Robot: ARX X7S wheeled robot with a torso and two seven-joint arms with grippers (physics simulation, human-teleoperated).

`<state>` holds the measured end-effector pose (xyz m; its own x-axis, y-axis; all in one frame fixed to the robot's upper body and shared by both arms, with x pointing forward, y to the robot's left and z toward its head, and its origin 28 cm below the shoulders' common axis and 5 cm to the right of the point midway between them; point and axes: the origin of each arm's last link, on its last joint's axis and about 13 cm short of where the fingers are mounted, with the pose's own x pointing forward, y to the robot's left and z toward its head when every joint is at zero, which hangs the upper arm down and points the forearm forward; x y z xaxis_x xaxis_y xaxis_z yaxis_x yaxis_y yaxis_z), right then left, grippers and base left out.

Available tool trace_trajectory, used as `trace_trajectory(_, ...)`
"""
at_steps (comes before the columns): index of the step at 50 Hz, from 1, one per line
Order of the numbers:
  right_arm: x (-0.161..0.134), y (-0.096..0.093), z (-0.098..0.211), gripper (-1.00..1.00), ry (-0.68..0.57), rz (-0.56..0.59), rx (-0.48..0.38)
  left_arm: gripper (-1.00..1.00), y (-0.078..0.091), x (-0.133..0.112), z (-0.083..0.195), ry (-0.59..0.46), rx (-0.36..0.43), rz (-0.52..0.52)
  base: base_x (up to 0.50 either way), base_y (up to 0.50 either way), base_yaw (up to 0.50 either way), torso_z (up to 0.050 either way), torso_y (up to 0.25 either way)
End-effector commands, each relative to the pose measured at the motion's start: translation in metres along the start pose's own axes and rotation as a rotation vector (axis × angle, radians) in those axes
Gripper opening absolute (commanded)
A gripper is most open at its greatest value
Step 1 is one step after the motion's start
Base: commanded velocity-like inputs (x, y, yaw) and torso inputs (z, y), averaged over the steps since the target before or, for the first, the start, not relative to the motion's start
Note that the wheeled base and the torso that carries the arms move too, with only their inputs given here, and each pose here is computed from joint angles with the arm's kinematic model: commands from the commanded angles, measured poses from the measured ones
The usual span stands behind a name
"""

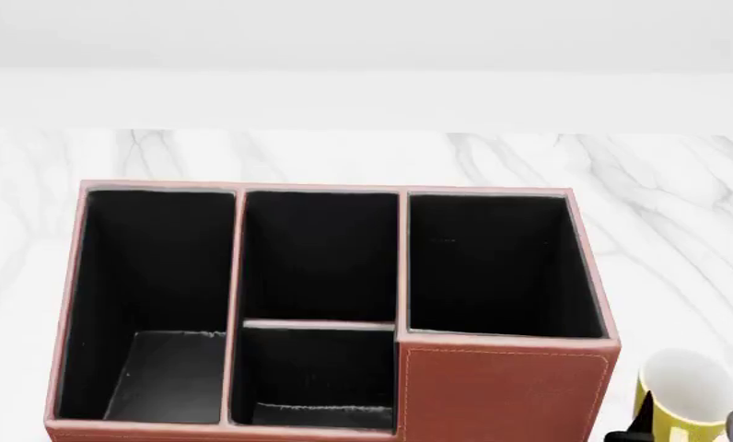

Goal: Pick up the yellow and white mug and place it to the right of the caddy.

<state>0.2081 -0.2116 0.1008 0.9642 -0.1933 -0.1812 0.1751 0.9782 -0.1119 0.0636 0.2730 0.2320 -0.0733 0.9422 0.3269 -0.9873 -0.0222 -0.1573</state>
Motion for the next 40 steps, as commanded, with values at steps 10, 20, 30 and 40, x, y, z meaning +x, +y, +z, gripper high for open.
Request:
trace_trajectory(10, -0.047, -0.007, 0.038, 1.00, -0.183, 0.006, 0.030, 1.00, 0.000, -0.001, 0.000, 0.002, 0.003, -0.004, 0.00, 0.00, 0.00, 0.000, 0.000)
trace_trajectory(20, -0.088, -0.004, 0.069, 1.00, -0.371, 0.001, 0.037, 1.00, -0.001, -0.002, 0.000, 0.000, 0.005, -0.007, 0.00, 0.00, 0.00, 0.000, 0.000)
trace_trajectory(30, -0.121, 0.023, 0.092, 1.00, -0.535, 0.016, 0.037, 1.00, 0.000, -0.001, 0.000, 0.002, 0.003, -0.005, 0.00, 0.00, 0.00, 0.000, 0.000)
trace_trajectory(40, -0.134, 0.029, 0.097, 1.00, -0.603, 0.020, 0.039, 1.00, 0.000, -0.001, 0.000, 0.004, 0.003, -0.008, 0.00, 0.00, 0.00, 0.000, 0.000)
